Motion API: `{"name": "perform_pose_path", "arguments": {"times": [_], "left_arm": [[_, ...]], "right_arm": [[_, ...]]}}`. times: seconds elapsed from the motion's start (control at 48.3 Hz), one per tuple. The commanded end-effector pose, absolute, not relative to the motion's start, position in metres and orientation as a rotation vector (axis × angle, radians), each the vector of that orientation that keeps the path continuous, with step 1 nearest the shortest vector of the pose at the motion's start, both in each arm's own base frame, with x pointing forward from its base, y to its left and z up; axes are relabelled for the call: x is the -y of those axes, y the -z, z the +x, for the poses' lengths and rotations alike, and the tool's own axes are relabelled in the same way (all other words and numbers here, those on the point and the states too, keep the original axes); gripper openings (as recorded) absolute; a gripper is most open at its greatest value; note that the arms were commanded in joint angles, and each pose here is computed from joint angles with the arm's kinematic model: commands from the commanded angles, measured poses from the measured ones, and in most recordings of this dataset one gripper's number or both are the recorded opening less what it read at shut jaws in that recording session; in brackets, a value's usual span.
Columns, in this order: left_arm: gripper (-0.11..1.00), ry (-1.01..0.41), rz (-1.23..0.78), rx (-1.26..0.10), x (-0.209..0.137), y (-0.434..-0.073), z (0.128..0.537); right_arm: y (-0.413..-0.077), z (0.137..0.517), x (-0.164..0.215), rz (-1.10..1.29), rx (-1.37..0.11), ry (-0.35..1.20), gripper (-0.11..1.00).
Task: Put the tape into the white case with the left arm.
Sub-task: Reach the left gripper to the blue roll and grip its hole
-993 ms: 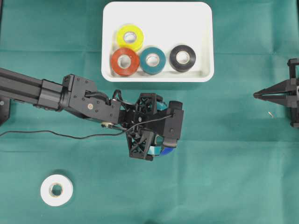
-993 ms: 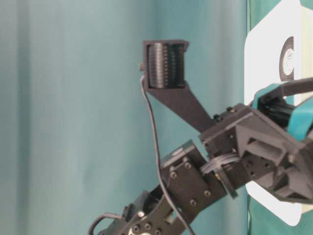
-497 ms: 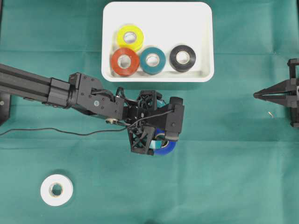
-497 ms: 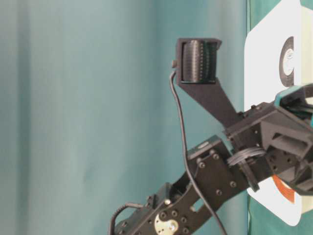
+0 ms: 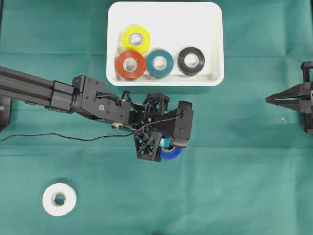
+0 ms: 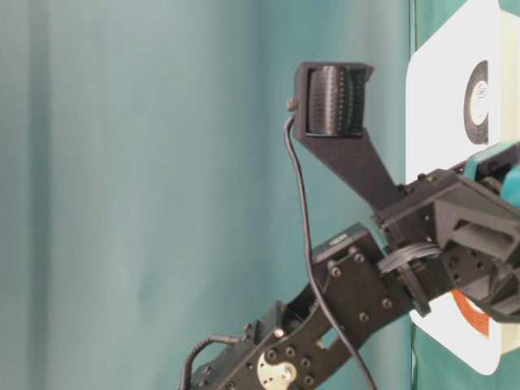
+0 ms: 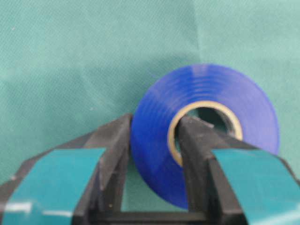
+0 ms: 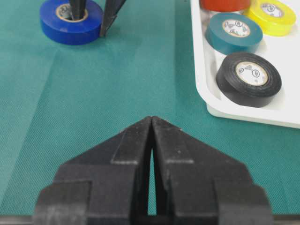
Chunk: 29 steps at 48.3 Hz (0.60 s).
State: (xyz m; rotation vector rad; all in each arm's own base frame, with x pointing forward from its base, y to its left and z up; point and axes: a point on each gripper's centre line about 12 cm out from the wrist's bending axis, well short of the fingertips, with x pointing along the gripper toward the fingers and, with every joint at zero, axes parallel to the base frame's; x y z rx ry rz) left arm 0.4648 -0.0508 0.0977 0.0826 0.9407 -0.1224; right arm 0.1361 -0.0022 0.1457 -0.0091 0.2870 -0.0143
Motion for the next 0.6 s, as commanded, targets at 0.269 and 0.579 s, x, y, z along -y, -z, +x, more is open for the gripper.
{"name": "perform_pose_path", "arguments": {"times": [0.269, 0.579], "left_arm": [[0.27, 0.13, 0.085, -0.888, 0.055, -0.121, 0.47], [0.27, 0.148, 0.091, -0.854, 0.062, -0.172, 0.458]], "right_arm": [[-0.15, 0.138, 0.002, -0.009, -0.27, 0.014, -0.09], [-0.15, 0.138, 0.002, -0.008, -0.27, 0.014, -0.09]]}}
